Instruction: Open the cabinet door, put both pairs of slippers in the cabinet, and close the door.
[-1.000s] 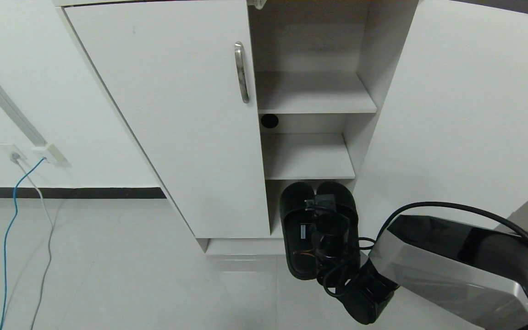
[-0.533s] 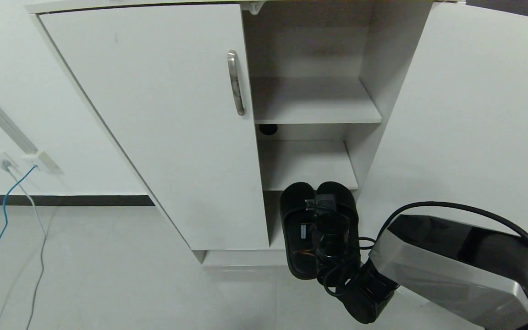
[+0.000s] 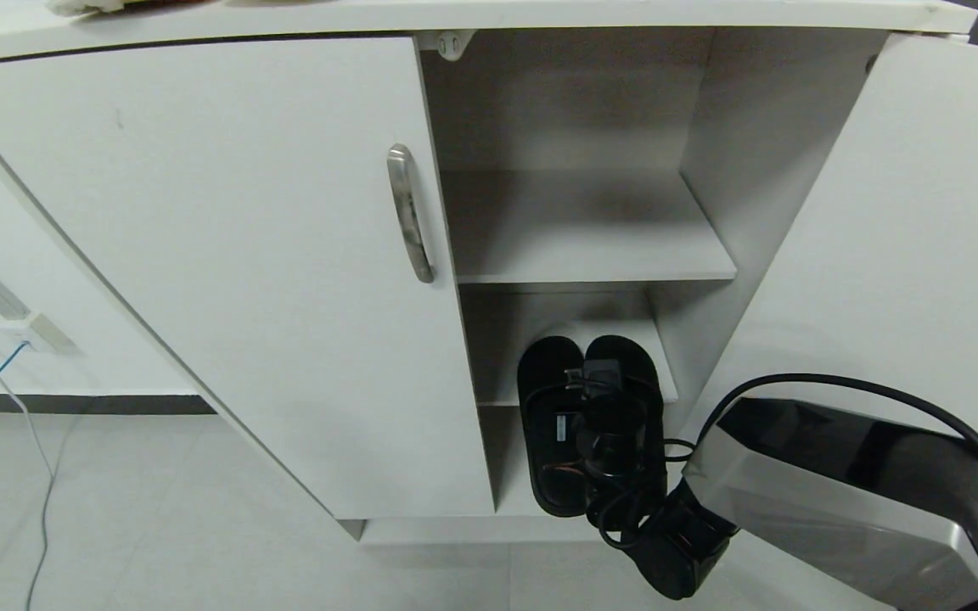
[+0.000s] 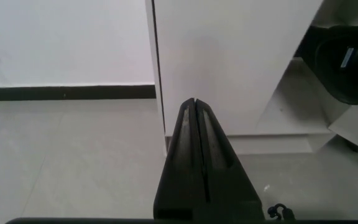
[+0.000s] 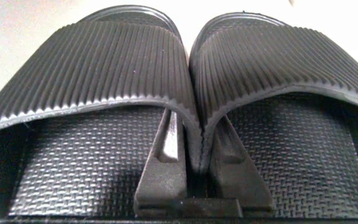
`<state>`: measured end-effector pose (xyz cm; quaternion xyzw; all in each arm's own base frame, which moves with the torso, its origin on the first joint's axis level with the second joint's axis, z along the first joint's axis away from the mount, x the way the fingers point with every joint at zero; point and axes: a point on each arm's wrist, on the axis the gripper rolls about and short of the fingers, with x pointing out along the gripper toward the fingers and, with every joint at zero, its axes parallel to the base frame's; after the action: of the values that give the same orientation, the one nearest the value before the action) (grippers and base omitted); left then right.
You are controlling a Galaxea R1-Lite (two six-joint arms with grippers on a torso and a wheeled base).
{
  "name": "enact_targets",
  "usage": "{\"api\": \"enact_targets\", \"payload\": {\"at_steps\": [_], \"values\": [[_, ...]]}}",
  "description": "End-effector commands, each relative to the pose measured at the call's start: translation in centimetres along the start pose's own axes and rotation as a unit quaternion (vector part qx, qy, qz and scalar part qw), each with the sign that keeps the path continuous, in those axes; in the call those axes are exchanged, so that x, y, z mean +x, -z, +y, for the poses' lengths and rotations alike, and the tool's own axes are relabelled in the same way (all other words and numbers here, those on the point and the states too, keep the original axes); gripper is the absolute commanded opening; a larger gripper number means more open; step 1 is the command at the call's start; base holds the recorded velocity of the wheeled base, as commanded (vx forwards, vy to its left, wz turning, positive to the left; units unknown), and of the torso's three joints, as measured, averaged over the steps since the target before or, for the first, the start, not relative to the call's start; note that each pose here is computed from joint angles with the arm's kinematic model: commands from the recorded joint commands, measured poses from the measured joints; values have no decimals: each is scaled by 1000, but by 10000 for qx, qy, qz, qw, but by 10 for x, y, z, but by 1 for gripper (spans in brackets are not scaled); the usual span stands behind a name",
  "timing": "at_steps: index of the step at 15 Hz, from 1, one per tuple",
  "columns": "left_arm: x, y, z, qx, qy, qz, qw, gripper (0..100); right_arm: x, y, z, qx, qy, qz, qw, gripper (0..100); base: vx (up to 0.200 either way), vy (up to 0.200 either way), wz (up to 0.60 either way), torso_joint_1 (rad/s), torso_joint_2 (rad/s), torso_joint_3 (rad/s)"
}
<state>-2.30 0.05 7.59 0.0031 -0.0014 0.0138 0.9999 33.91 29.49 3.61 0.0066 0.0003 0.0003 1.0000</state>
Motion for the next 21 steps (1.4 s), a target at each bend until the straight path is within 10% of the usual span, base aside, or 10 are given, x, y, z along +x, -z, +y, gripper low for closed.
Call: {"api": "enact_targets", "payload": {"at_steps": [1,21], "values": [[0,0,0,0,-7,15,10000,0,2,-1,1,8,-28,-8,10000,0,0,0,0,0,0,0],[0,0,0,-8,-38,7,10000,0,110,-30,-1,234,18,-16,9997,0,0,0,0,0,0,0]]}}
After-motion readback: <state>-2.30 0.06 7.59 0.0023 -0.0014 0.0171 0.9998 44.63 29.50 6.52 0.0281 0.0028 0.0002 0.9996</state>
